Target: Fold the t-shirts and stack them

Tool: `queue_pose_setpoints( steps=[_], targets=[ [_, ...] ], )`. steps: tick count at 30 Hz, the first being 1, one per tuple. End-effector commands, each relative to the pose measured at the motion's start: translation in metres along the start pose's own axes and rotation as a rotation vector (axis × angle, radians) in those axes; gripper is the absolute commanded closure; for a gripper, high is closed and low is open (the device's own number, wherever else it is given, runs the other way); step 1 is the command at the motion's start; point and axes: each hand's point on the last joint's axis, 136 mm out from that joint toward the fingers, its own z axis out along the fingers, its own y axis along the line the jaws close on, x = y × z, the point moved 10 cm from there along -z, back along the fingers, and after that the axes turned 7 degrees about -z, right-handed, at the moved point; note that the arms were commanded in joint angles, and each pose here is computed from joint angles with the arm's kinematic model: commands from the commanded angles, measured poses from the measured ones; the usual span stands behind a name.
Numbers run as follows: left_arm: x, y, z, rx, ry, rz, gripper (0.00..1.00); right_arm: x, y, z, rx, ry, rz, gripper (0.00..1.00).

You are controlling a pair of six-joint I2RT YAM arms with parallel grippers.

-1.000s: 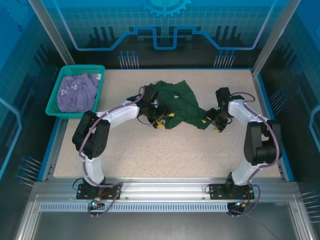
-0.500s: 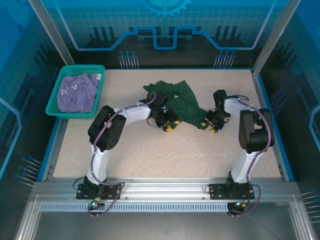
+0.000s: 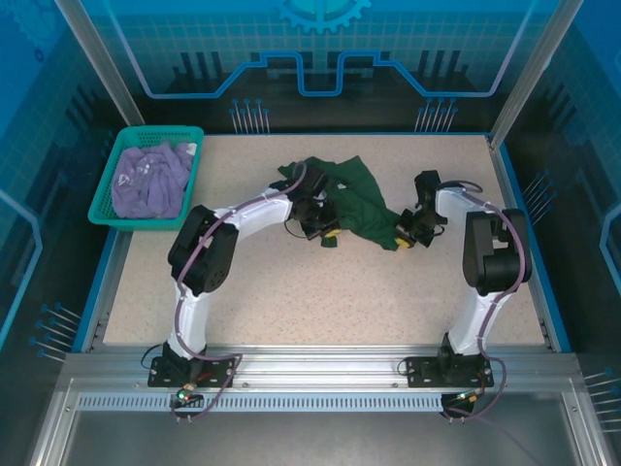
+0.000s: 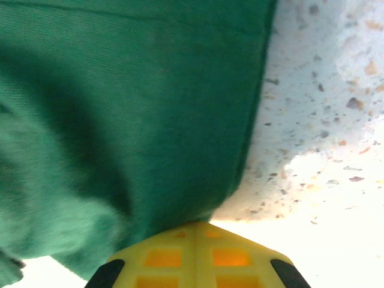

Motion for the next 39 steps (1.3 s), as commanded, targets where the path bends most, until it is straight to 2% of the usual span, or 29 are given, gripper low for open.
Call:
queue_pose_setpoints(
  steps=[1,5,8,10,13,15,17,20,22,23,26,29,35,39],
  targets=[
    [0.000,-0.037,-0.070,0.097,-0.140,0.171,1.00,-0.001,0.017,-0.034,-0.083,-0.094,-0.060,0.96],
    [0.007,-0.051,-0.119,0.149,-0.248,0.256,1.00,0.007,0.019,-0.054,-0.098,-0.140,-0.077,0.99],
    [0.012,-0.048,-0.157,0.175,-0.358,0.261,1.00,0.012,0.017,-0.063,-0.089,-0.162,-0.086,0.95],
    [0.016,-0.038,-0.174,0.174,-0.413,0.232,1.00,0.014,0.015,-0.063,-0.079,-0.153,-0.087,0.84],
    [0.020,-0.009,-0.185,0.145,-0.452,0.145,1.00,0.018,0.013,-0.055,-0.047,-0.116,-0.084,0.60],
    [0.021,0.017,-0.184,0.100,-0.451,0.060,0.98,0.019,0.013,-0.048,-0.027,-0.094,-0.085,0.52],
    [0.019,0.055,-0.180,0.043,-0.433,-0.087,0.97,0.020,0.015,-0.042,-0.004,-0.082,-0.088,0.46],
    [0.021,0.111,-0.179,0.012,-0.425,-0.293,0.84,0.018,0.018,-0.031,0.031,-0.039,-0.091,0.45],
    [0.026,0.139,-0.184,-0.004,-0.455,-0.372,0.71,0.017,0.019,-0.024,0.048,-0.017,-0.097,0.45],
    [0.027,0.150,-0.187,-0.012,-0.473,-0.395,0.60,0.016,0.020,-0.020,0.055,-0.008,-0.100,0.44],
    [0.029,0.162,-0.194,-0.048,-0.496,-0.369,0.43,0.015,0.023,-0.012,0.074,0.006,-0.113,0.44],
    [0.033,0.166,-0.188,-0.068,-0.443,-0.345,0.35,0.013,0.025,-0.006,0.086,0.014,-0.119,0.44],
    [0.037,0.180,-0.145,-0.072,-0.208,-0.312,0.30,0.010,0.035,0.014,0.090,0.054,-0.142,0.46],
    [0.037,0.176,-0.123,-0.089,-0.117,-0.274,0.25,0.009,0.040,0.024,0.096,0.077,-0.142,0.48]
  ],
)
